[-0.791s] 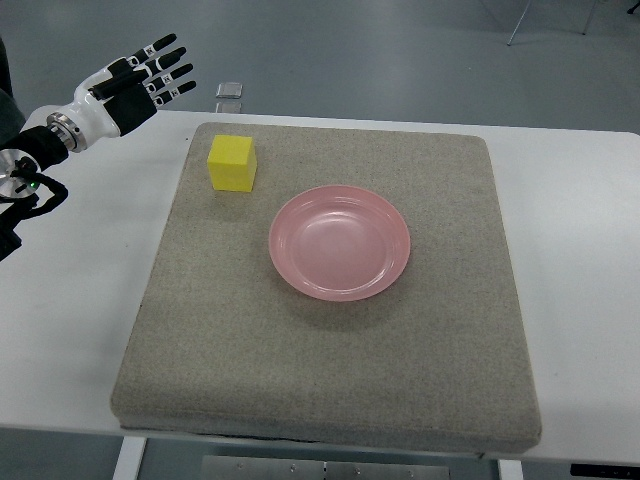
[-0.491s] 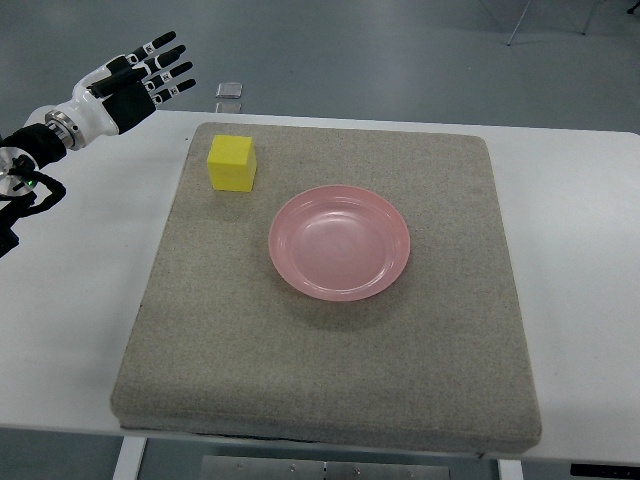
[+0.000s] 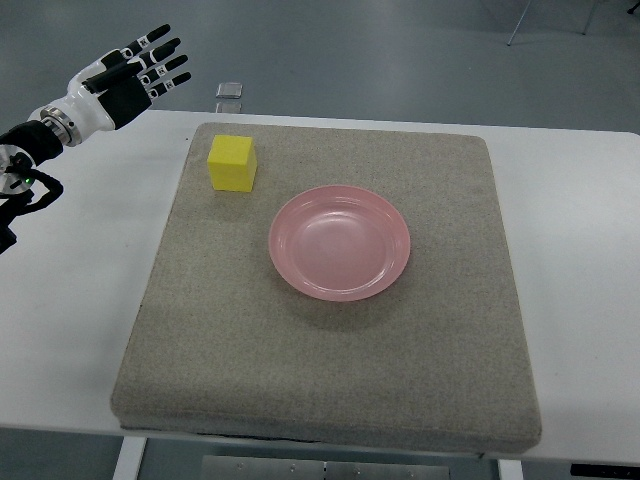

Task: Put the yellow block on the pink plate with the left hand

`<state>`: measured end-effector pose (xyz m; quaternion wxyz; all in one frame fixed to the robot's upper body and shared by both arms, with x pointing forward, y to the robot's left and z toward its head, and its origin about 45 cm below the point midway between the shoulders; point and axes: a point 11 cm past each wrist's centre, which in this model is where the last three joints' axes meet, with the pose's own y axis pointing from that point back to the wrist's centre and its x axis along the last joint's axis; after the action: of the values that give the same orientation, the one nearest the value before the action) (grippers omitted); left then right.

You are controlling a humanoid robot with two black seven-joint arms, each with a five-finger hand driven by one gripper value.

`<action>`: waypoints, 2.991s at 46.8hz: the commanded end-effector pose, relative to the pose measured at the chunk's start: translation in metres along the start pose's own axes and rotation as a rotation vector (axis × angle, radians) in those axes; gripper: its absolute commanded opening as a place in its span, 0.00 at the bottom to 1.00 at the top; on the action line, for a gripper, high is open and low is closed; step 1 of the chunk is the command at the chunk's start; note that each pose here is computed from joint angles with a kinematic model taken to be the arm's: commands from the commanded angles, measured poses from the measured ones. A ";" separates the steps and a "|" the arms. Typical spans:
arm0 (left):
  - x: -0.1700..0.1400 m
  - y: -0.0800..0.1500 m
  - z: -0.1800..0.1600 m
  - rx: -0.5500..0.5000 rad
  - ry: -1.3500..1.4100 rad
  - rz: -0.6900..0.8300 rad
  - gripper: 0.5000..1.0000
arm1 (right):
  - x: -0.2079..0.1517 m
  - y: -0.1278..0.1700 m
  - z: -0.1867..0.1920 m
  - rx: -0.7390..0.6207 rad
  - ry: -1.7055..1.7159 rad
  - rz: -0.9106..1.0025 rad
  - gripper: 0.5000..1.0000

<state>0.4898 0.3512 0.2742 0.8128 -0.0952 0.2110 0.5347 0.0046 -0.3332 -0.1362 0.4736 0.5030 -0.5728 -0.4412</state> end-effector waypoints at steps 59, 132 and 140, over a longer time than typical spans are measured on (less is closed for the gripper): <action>-0.065 -0.055 -0.042 0.457 -1.622 -0.241 0.98 | 0.000 0.000 0.000 0.000 0.000 0.000 0.85; -0.203 -0.025 -0.072 0.163 -1.755 -0.730 0.00 | 0.000 0.000 0.000 0.000 0.000 0.000 0.85; -0.218 -0.032 -0.104 0.171 -1.738 -0.781 0.00 | 0.000 0.000 -0.001 0.001 0.000 0.000 0.85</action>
<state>0.4206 0.1225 0.2833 0.8104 0.3283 -0.4754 0.0966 0.0044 -0.3332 -0.1362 0.4736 0.5030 -0.5727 -0.4413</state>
